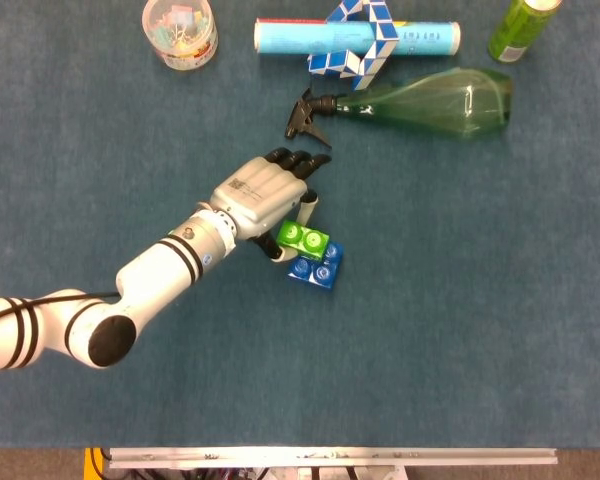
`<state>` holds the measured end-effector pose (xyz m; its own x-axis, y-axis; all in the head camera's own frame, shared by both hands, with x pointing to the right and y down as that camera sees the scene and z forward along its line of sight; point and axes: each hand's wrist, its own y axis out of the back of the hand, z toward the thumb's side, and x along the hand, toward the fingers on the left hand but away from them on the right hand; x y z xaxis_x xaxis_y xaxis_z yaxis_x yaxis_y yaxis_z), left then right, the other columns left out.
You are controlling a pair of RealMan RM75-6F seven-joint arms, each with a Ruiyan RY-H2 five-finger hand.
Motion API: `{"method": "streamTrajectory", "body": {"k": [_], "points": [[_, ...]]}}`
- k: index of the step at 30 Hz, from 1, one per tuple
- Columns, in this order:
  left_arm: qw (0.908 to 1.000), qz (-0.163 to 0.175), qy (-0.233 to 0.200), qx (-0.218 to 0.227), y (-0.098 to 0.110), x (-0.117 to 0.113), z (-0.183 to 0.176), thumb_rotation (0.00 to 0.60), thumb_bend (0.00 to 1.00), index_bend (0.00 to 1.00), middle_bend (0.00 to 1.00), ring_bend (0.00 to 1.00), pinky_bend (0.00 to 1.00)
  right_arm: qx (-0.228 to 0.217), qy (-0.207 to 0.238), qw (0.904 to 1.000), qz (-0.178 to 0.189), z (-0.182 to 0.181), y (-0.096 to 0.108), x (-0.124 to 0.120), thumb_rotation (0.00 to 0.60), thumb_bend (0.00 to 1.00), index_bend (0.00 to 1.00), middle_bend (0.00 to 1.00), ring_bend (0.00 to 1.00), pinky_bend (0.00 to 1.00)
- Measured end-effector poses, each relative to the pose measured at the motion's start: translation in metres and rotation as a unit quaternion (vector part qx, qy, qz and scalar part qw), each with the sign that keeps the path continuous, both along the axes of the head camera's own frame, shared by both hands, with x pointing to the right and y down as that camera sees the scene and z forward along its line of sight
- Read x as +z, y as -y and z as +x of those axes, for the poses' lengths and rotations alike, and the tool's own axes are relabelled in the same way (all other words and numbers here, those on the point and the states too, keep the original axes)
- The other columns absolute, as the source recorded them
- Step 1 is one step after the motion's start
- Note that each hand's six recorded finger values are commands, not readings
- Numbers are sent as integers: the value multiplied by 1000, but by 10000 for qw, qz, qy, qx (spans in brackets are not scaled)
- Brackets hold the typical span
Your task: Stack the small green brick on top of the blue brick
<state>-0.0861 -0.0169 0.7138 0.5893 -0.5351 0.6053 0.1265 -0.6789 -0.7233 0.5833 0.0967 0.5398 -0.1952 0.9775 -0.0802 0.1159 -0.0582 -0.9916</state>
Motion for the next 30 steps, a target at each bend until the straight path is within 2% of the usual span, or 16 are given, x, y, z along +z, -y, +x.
{"method": "streamTrajectory", "body": {"k": [30], "points": [[9999,-2,113,86,-5,6,14,600,261,548,0,0,71,-12,23,10000,5,0,0,-1,600,122,75,104,64,254]]}}
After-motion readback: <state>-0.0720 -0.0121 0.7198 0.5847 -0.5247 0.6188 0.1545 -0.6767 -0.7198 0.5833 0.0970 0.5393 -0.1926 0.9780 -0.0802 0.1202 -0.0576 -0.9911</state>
